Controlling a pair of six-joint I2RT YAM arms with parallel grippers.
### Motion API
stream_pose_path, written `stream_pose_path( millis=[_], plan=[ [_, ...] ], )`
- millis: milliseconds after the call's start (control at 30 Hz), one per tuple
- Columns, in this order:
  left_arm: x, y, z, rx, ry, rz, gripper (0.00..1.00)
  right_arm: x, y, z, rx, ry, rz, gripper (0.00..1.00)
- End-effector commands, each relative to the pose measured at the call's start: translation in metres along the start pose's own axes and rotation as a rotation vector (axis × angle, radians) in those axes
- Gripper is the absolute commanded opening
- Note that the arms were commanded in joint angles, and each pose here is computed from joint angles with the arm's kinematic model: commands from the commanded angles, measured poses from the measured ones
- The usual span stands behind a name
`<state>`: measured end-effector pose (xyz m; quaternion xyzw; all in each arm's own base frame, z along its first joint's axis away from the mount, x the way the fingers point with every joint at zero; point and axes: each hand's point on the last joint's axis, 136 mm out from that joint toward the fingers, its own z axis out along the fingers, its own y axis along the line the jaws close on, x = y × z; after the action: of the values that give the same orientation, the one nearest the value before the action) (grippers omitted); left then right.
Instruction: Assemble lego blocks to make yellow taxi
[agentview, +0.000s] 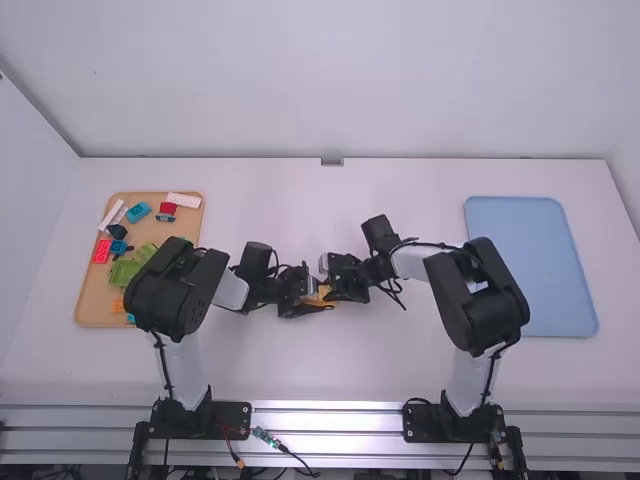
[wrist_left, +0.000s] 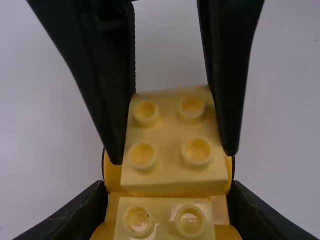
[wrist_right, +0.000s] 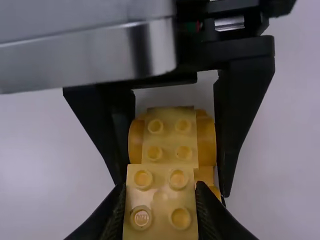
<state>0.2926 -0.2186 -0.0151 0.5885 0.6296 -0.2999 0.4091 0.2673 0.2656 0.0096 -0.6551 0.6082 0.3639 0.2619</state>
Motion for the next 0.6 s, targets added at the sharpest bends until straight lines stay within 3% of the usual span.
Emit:
stream_pose_path(
  millis=[0, 567],
  plan=[
    [0.002, 0.001, 0.001, -0.001, 0.008, 0.002, 0.5, -0.003, 0.003, -0.002, 0.006, 0.006, 0.011, 0.0],
    [0.002, 0.001, 0.001, -0.001, 0.008, 0.001, 0.5, 0.004, -0.001, 0.011, 0.065, 0.05, -0.004, 0.0]
  ],
)
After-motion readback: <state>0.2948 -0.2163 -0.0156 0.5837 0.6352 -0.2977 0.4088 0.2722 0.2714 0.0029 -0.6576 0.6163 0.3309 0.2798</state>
